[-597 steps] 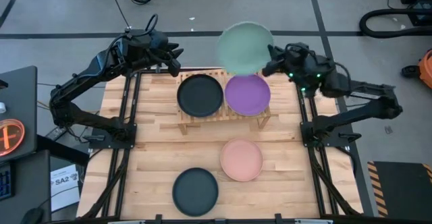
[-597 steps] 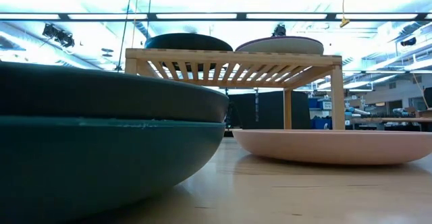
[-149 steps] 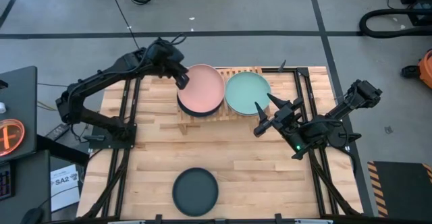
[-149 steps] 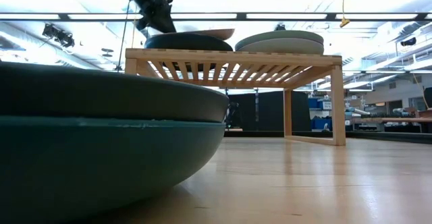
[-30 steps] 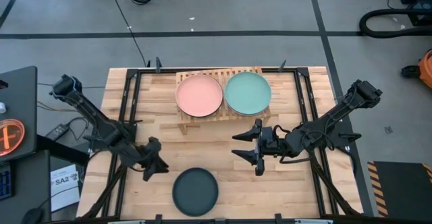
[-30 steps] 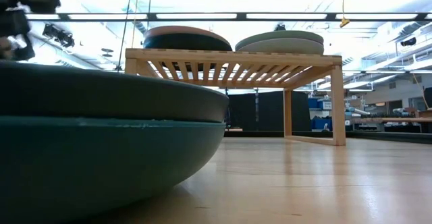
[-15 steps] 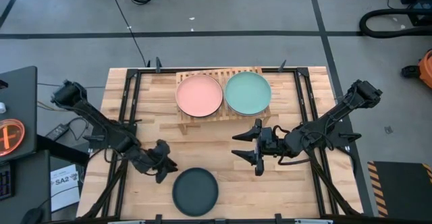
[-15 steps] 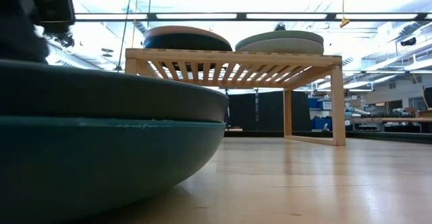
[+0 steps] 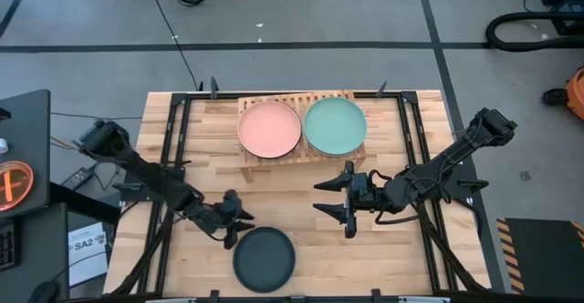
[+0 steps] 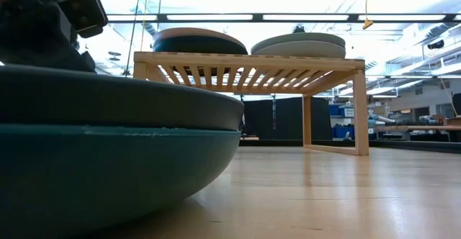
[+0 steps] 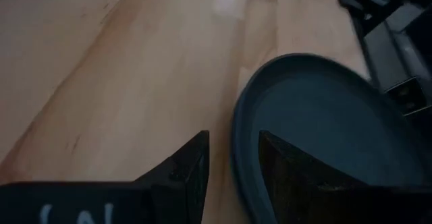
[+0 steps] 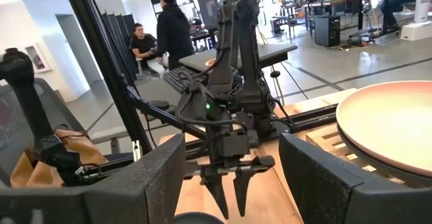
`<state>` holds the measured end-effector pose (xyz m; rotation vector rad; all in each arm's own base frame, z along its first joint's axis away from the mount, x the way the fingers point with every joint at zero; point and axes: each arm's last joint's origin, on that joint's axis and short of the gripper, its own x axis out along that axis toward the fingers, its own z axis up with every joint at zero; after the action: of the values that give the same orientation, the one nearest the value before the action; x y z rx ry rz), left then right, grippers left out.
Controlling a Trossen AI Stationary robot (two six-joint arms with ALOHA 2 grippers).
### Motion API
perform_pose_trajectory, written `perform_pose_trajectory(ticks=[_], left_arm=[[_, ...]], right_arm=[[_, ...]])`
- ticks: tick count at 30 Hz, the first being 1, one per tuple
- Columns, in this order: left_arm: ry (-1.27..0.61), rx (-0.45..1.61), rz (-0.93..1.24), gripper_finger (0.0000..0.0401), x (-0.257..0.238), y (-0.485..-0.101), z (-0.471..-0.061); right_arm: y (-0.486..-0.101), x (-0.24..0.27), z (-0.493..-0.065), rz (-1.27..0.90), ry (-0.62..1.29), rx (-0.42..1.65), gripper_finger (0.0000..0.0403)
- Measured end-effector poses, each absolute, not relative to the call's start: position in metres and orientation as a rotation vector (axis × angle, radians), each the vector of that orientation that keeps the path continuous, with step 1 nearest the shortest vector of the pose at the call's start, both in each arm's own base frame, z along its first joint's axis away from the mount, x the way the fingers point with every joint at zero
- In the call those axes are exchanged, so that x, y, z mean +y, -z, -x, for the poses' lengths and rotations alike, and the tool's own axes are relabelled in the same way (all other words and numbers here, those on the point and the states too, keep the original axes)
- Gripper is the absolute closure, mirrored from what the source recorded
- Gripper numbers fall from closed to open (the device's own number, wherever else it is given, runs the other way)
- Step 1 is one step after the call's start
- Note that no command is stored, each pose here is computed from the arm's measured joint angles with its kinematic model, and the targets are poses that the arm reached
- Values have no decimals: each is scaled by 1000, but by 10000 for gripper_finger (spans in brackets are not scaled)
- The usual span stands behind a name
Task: Place and stack plates onto a shelf
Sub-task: Stack the black plate on top of the pink plate on shelf
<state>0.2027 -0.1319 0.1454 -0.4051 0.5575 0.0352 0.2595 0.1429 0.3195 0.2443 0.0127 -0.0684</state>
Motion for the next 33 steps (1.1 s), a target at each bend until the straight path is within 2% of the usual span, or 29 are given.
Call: perform_pose_trajectory(ticks=[12, 33], left_arm=[[-63, 593, 330, 267, -135, -125, -207], [-2, 550, 376, 267, -145, -130, -206]], right_arm=[[-319, 143, -260, -244, 69, 14, 159], [-319, 143, -260, -240, 69, 19, 159]])
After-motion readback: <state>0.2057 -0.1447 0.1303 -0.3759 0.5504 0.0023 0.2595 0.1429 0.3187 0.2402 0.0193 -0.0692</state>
